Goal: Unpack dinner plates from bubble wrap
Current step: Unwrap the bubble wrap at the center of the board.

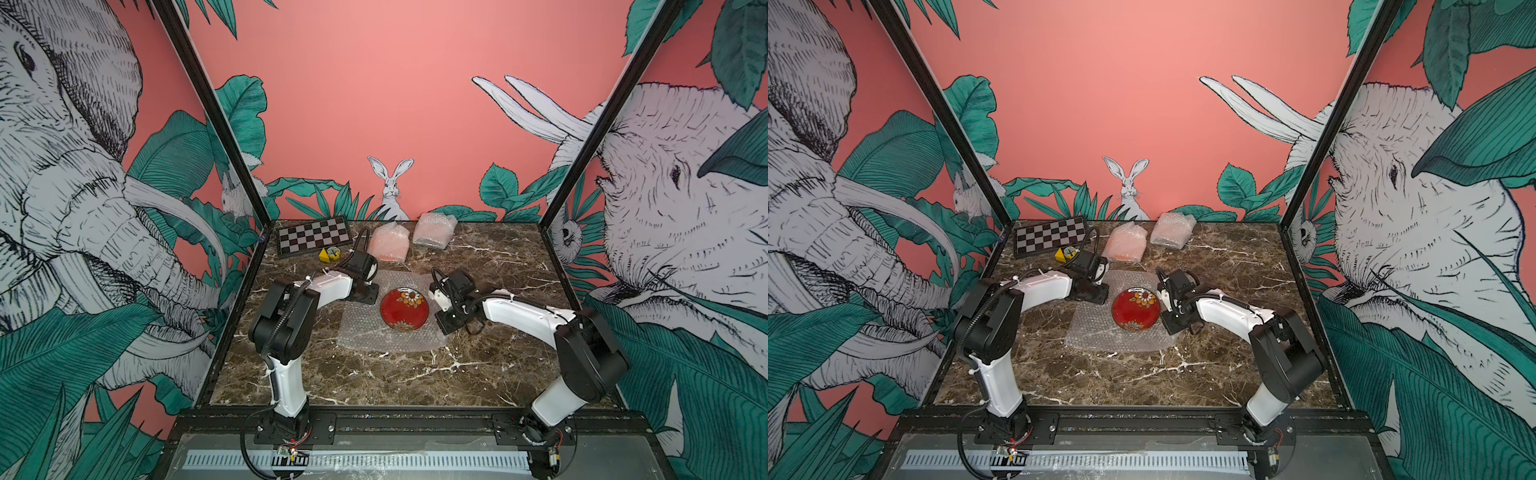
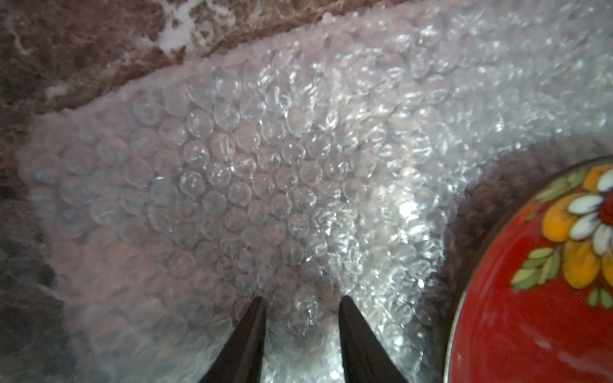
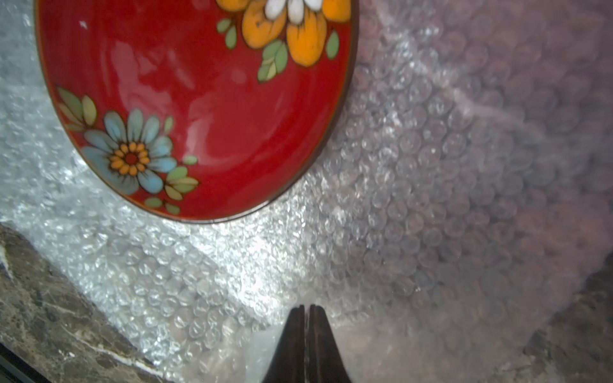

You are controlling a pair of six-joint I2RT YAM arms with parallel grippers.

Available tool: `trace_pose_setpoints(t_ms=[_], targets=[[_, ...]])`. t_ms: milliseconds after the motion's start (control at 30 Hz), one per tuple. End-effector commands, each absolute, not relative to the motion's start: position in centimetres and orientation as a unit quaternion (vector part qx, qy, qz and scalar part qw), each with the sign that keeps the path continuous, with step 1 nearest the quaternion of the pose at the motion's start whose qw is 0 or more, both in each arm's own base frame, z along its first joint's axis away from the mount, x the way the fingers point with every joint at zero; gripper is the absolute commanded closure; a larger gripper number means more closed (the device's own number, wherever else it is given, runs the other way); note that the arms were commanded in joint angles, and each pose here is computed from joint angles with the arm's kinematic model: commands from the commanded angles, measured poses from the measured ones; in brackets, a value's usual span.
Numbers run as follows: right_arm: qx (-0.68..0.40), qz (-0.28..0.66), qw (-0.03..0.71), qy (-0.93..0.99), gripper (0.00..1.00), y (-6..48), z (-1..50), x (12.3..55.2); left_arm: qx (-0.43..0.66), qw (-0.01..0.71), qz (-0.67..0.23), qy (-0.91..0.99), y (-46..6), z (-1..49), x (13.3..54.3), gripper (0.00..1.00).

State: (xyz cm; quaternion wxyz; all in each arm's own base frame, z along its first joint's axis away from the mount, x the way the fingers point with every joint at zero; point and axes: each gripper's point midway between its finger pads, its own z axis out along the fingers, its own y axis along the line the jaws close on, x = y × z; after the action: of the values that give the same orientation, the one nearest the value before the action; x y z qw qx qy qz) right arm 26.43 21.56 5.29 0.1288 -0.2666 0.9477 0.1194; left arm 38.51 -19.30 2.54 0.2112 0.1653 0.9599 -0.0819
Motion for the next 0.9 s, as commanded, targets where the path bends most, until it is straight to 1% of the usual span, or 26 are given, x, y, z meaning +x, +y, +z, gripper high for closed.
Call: trace_pose_setpoints(t_ms=[0, 200, 333, 467, 633, 733, 867], targets=[[-0.257, 0.108, 0.128, 0.952, 0.87, 20.5, 5.8, 25.3, 0.161, 0.178, -0.079, 0.968, -18.6, 1.5, 36.6, 0.60], [-0.242, 0.077, 0.126, 0.959, 0.79, 18.7, 5.7, 24.5, 0.162, 0.176, -0.079, 0.968, -18.6, 1.4, 36.6, 0.60], [-0.231, 0.055, 0.131, 0.962, 0.69, 17.6, 6.0, 24.4, 0.163, 0.175, -0.080, 0.968, -18.6, 1.4, 36.5, 0.60], [-0.216, 0.009, 0.150, 0.965, 0.61, 15.9, 6.7, 25.0, 0.162, 0.176, -0.081, 0.968, -18.6, 1.4, 36.5, 0.60], [-0.196, -0.034, 0.185, 0.963, 0.59, 14.3, 8.4, 26.1, 0.162, 0.176, -0.079, 0.968, -18.6, 1.5, 36.5, 0.60], [-0.194, -0.024, 0.205, 0.959, 0.58, 14.7, 9.1, 26.5, 0.162, 0.177, -0.080, 0.968, -18.6, 1.5, 36.6, 0.60], [-0.206, 0.020, 0.211, 0.955, 0.57, 16.4, 9.4, 26.6, 0.162, 0.176, -0.082, 0.968, -18.7, 1.5, 36.5, 0.60]])
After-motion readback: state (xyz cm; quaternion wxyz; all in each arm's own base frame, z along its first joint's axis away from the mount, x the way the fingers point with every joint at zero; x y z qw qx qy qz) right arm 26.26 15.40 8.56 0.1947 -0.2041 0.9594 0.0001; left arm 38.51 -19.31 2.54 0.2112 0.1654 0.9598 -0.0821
